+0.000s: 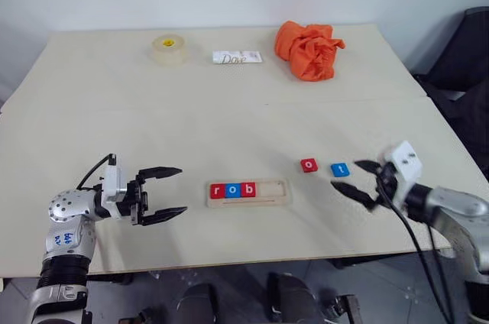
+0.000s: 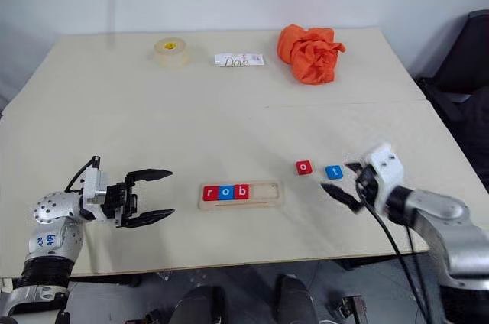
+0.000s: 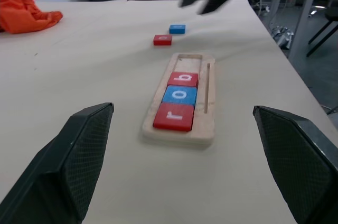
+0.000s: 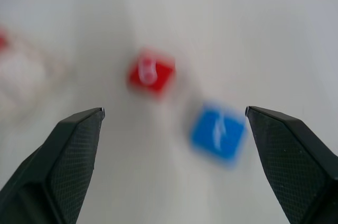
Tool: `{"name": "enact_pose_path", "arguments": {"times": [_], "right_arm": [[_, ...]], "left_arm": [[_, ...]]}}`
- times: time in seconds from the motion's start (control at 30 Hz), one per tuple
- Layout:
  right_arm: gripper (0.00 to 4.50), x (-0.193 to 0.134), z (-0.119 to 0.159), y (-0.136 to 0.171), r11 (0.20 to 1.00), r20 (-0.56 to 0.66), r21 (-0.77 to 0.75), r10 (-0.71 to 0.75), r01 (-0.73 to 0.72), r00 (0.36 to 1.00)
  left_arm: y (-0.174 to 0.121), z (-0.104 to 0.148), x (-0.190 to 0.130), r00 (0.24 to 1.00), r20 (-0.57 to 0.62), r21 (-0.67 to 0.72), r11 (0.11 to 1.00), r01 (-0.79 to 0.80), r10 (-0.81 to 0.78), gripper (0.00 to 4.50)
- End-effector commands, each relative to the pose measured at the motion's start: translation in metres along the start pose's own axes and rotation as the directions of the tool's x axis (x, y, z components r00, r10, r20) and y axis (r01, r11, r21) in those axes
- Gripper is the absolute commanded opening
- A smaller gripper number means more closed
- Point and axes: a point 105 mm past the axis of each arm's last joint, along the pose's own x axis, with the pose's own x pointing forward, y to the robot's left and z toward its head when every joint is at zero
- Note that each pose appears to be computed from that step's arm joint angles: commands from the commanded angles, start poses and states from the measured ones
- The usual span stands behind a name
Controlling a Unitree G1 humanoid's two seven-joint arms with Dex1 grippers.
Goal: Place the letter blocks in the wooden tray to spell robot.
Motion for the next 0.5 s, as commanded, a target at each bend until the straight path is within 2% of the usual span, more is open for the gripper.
{"name": "enact_pose_path", "arguments": {"times": [0.03,0.27,0.5], "right_arm": [[4.47,0.011,0.003,0.001,0.996,-0.017,0.019,-0.089,0.089,0.996],[4.47,0.034,-0.01,0.011,0.987,-0.064,0.046,-0.15,0.153,0.987],[4.47,0.04,-0.023,0.019,0.986,-0.122,0.033,-0.159,0.164,0.98]], "left_arm": [[0.0,0.006,0.0,1.0,0.015,0.029,1.0,-0.002,0.002,4.5],[-0.002,0.006,0.003,1.0,0.026,0.032,0.999,-0.007,0.006,4.5],[-0.008,0.005,0.004,0.999,0.031,0.031,0.999,-0.015,0.014,4.5]]}}
